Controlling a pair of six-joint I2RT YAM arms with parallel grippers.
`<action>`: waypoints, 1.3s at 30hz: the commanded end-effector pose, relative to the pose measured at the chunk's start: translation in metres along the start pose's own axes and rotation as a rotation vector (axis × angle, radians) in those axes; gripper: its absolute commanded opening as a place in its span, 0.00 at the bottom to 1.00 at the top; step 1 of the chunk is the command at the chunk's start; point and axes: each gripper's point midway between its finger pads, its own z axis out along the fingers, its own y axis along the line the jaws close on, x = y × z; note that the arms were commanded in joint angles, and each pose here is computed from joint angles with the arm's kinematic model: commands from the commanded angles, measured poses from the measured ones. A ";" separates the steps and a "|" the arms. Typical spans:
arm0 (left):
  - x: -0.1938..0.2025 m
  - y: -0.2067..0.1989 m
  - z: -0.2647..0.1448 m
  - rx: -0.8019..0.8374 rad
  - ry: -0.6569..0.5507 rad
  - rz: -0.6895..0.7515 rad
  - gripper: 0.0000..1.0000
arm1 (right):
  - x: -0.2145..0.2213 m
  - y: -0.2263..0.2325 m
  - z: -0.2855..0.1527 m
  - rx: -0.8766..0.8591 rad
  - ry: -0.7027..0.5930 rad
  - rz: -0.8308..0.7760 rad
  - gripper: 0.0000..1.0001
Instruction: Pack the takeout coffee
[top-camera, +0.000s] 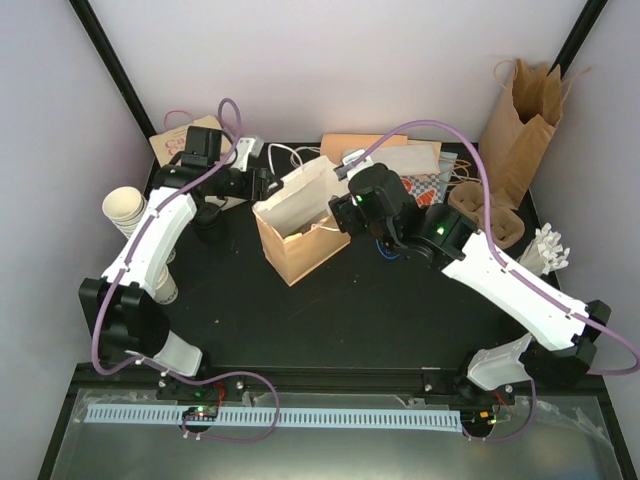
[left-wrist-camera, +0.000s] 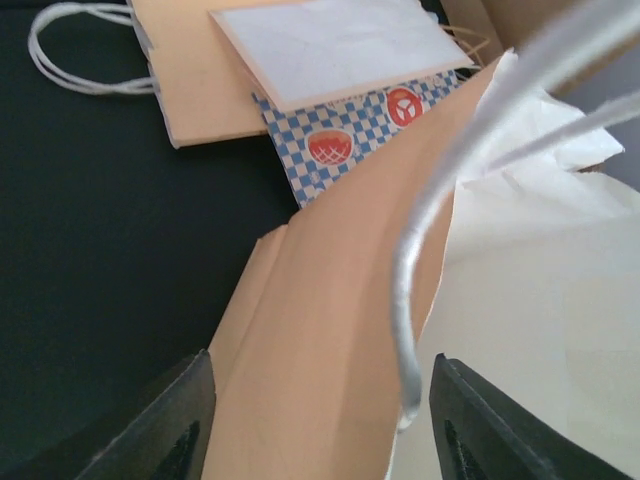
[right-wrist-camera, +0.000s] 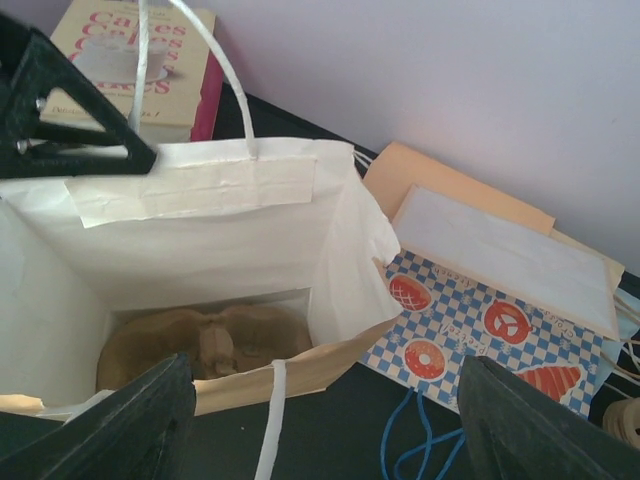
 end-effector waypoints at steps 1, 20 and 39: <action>0.003 -0.012 0.003 0.036 0.041 0.025 0.59 | -0.014 -0.007 -0.008 0.003 -0.060 0.057 0.75; 0.009 -0.051 -0.012 -0.030 0.018 0.248 0.02 | -0.001 0.016 -0.019 -0.179 -0.102 -0.024 0.74; 0.053 -0.117 -0.038 -0.138 -0.155 0.768 0.02 | 0.073 0.068 -0.036 -0.514 -0.205 -0.355 0.23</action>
